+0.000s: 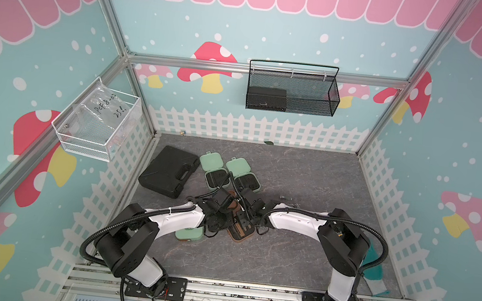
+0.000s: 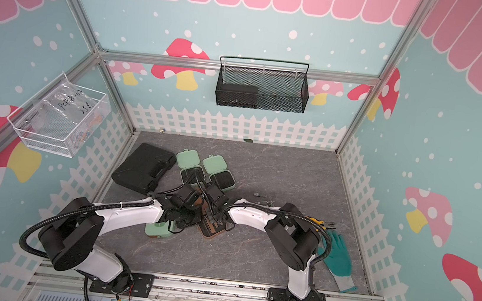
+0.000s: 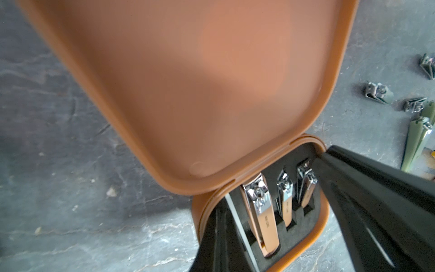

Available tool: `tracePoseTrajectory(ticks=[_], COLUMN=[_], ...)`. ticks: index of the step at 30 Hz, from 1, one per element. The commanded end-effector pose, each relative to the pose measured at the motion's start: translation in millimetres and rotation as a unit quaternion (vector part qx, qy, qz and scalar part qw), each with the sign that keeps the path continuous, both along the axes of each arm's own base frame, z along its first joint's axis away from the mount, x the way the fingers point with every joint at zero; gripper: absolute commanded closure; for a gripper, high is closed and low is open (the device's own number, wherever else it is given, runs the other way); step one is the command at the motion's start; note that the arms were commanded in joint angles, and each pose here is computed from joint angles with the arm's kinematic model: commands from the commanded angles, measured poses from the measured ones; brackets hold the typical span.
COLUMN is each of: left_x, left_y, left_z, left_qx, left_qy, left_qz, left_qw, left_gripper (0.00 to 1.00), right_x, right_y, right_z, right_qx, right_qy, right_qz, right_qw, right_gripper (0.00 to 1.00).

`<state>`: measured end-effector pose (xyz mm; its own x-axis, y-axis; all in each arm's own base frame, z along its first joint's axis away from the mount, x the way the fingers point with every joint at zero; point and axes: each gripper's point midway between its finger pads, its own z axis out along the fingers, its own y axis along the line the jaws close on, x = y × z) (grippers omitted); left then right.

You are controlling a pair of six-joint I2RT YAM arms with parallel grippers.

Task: Organize nail clipper sets
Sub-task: Place the nail clipper in the storage box.

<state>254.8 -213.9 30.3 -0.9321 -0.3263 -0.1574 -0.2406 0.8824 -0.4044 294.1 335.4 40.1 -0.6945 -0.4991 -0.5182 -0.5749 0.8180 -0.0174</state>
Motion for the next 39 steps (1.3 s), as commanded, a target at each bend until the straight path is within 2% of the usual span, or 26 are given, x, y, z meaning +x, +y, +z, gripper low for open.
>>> tracePoseTrajectory(ticks=[1,15,30,34,39], left_x=[-15,-14,-16,-16,-16], left_y=[16,16,17,17,18], left_z=[-17,-15,-15,-13,-12], left_qx=[0.035,0.033,0.031,0.030,0.029], left_qy=[0.028,0.027,0.027,0.025,0.023], left_qz=[0.007,0.009,0.014,0.015,0.014], left_qw=[0.999,0.999,0.999,0.999,0.999], left_gripper=[1.00,1.00,1.00,1.00,1.00], right_x=[-15,-56,-112,-108,-65], right_y=[-9,-54,-120,-119,-81], right_z=[-24,-76,-141,-132,-63], right_qx=[-0.011,-0.015,-0.086,-0.090,-0.062], right_qy=[0.029,0.082,0.141,0.134,0.060], right_qz=[0.000,-0.047,-0.090,-0.089,-0.063], right_qw=[1.000,0.995,0.982,0.983,0.994], right_gripper=[0.90,0.91,0.91,0.91,0.89])
